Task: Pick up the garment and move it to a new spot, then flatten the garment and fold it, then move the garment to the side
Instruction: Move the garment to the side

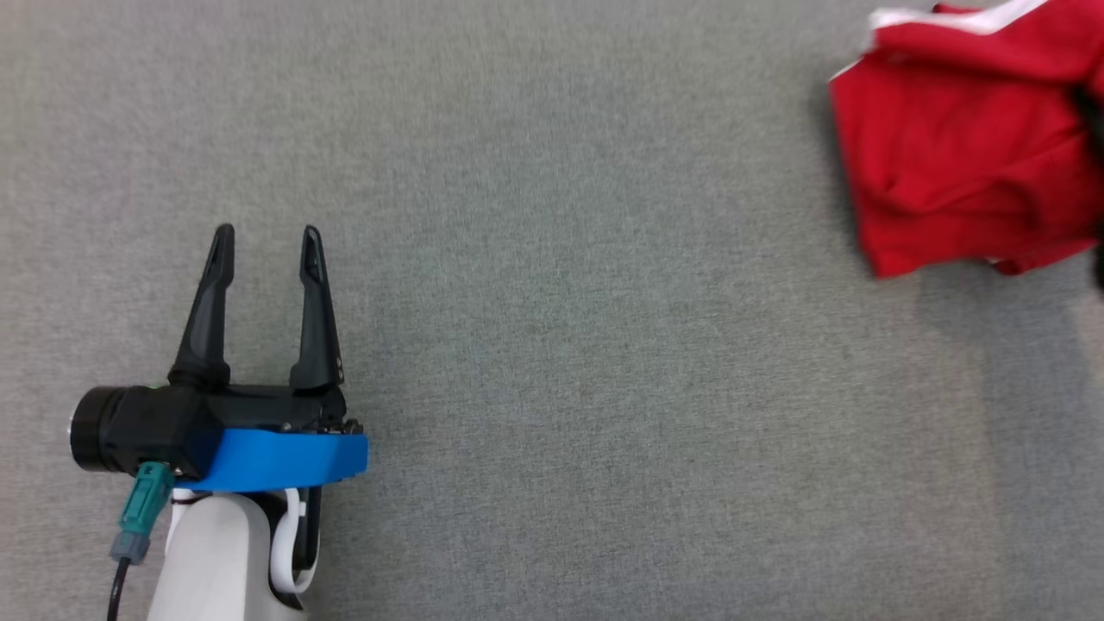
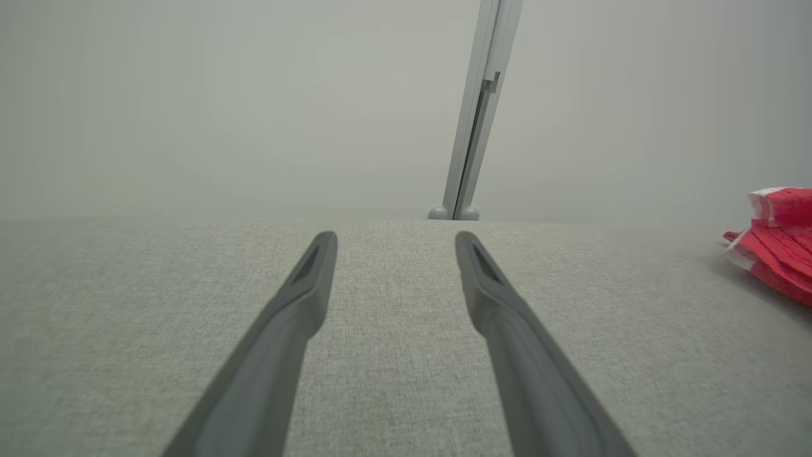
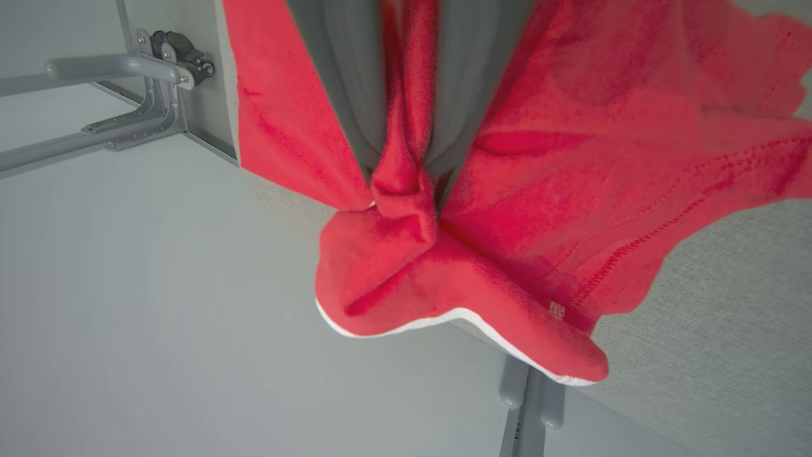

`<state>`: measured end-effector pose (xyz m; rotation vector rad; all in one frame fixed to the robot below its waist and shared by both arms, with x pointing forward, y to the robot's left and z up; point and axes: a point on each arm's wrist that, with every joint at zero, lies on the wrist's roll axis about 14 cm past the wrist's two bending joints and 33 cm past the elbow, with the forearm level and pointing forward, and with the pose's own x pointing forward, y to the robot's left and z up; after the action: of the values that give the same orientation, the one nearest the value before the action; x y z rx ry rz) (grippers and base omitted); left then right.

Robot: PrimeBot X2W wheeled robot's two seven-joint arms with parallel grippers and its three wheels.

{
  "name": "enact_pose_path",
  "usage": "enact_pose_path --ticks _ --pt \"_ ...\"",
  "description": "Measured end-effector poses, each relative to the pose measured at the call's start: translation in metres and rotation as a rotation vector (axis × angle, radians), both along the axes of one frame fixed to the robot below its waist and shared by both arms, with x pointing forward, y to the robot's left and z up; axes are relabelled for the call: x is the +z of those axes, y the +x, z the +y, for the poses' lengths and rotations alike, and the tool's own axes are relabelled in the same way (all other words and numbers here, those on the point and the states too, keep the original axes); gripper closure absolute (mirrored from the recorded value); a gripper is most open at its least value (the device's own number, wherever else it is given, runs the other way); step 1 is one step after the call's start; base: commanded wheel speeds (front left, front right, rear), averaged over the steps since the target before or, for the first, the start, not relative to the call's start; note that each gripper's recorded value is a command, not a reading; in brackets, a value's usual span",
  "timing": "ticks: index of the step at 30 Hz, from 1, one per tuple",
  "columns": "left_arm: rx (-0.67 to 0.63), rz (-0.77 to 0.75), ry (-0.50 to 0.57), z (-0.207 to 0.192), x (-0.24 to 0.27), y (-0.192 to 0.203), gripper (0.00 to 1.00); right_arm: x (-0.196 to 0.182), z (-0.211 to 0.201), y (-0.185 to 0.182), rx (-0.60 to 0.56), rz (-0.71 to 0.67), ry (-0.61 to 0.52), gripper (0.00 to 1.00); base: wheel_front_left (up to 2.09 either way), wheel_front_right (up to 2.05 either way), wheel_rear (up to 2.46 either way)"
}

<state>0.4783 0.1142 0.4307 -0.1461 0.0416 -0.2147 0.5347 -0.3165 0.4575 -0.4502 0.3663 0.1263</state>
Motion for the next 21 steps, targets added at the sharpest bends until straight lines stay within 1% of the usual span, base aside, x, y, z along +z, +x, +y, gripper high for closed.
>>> enact_pose_path --ticks 2,4,5,9,11,13,16,18,21 --pt "0.001 0.008 0.003 0.0 -0.007 0.004 0.0 -0.002 -0.023 0.004 -0.026 0.034 -0.054 1.0 0.0 0.0 0.0" --pt "-0.001 0.022 0.002 -0.001 -0.017 0.008 0.0 -0.004 -0.046 0.008 -0.069 0.061 -0.083 1.0 0.0 0.0 0.0" --pt "-0.001 0.022 0.002 -0.001 -0.017 0.008 0.0 -0.004 -0.046 0.008 -0.069 0.061 -0.083 1.0 0.0 0.0 0.0" --pt "-0.018 0.017 0.005 -0.006 -0.025 0.018 0.0 -0.009 -0.078 0.015 -0.125 0.104 -0.141 1.0 0.0 0.0 0.0" --pt "-0.023 0.009 0.007 -0.006 -0.025 0.022 0.0 -0.013 -0.088 0.017 -0.143 0.131 -0.173 1.0 0.0 0.0 0.0" --pt "-0.025 -0.001 0.007 -0.007 -0.024 0.025 0.0 -0.021 -0.093 0.018 -0.128 0.171 -0.236 1.0 0.0 0.0 0.0" --pt "-0.028 -0.012 0.007 -0.007 -0.023 0.027 0.0 -0.029 -0.104 0.02 -0.154 0.202 -0.259 1.0 0.0 0.0 0.0" --pt "-0.028 -0.012 0.009 -0.006 -0.024 0.027 0.0 -0.036 -0.11 0.018 -0.156 0.236 -0.298 1.0 0.0 0.0 0.0" --pt "-0.026 -0.016 0.012 -0.005 -0.024 0.028 0.0 -0.035 -0.117 0.021 -0.17 0.23 -0.313 1.0 0.0 0.0 0.0"
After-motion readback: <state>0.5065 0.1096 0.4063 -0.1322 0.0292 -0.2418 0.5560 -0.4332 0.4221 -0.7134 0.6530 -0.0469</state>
